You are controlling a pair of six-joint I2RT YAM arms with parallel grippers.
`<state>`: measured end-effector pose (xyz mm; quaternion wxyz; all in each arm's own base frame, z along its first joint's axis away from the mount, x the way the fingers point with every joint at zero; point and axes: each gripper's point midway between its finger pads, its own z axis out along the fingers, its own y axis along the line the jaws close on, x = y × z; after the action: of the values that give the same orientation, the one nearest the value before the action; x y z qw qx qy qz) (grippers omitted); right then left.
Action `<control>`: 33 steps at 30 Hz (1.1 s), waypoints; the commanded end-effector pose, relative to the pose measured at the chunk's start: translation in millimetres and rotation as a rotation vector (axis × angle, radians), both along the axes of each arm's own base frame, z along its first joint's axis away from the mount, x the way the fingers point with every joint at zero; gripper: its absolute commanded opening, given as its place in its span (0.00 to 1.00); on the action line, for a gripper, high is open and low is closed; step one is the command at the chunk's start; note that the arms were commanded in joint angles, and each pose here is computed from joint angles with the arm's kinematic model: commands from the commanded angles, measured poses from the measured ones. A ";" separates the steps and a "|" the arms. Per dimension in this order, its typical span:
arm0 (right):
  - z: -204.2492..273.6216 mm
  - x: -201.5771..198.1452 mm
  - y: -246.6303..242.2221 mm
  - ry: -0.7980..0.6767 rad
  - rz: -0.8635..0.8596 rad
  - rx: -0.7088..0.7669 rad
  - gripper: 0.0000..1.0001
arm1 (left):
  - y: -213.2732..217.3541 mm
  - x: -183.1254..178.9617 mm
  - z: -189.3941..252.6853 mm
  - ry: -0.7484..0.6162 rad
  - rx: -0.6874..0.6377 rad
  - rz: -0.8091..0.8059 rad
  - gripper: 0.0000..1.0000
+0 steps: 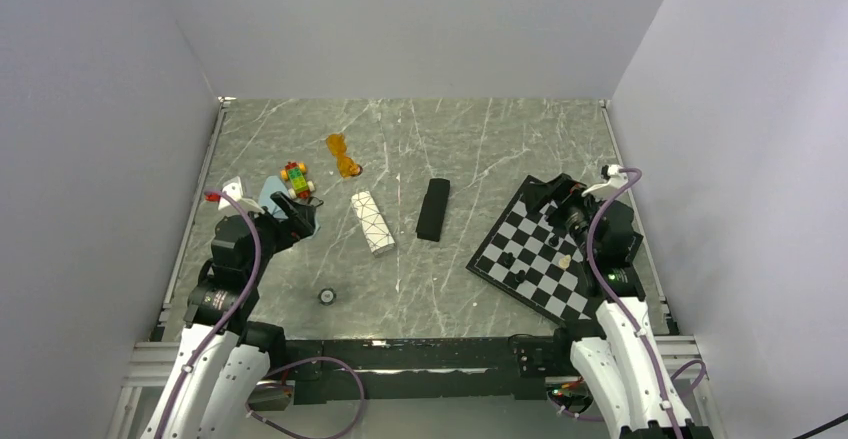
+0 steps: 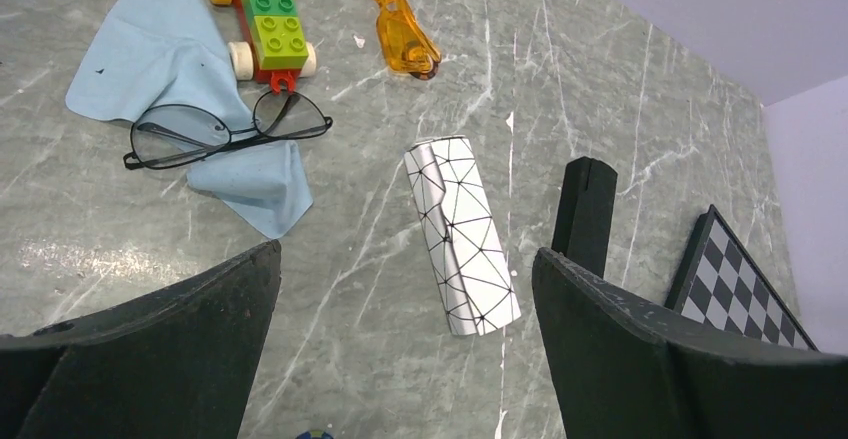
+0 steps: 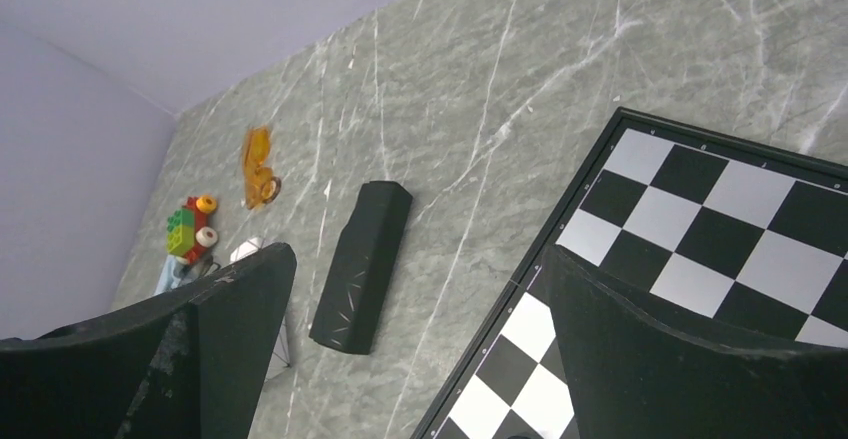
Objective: Organize the sunglasses
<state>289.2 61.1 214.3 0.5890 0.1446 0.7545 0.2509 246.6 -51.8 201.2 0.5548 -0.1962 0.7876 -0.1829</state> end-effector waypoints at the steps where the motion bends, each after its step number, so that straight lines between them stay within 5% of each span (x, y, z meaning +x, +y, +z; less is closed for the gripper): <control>1: 15.1 -0.8 -5.8 -0.043 -0.027 -0.020 1.00 | 2.1 3.8 10.3 -0.038 -0.019 0.024 0.99; 13: 10.7 16.2 21.9 0.035 0.066 -0.013 1.00 | 3.7 2.5 10.4 -0.049 -0.007 0.025 0.99; 33: -121.9 103.5 185.2 0.543 -0.099 -0.578 1.00 | 14.0 1.5 -16.3 0.046 0.019 0.086 0.99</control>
<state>383.9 258.0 116.0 0.4144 0.0525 0.9076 0.0420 244.6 -39.2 183.9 0.5439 -0.2249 0.7941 -0.1515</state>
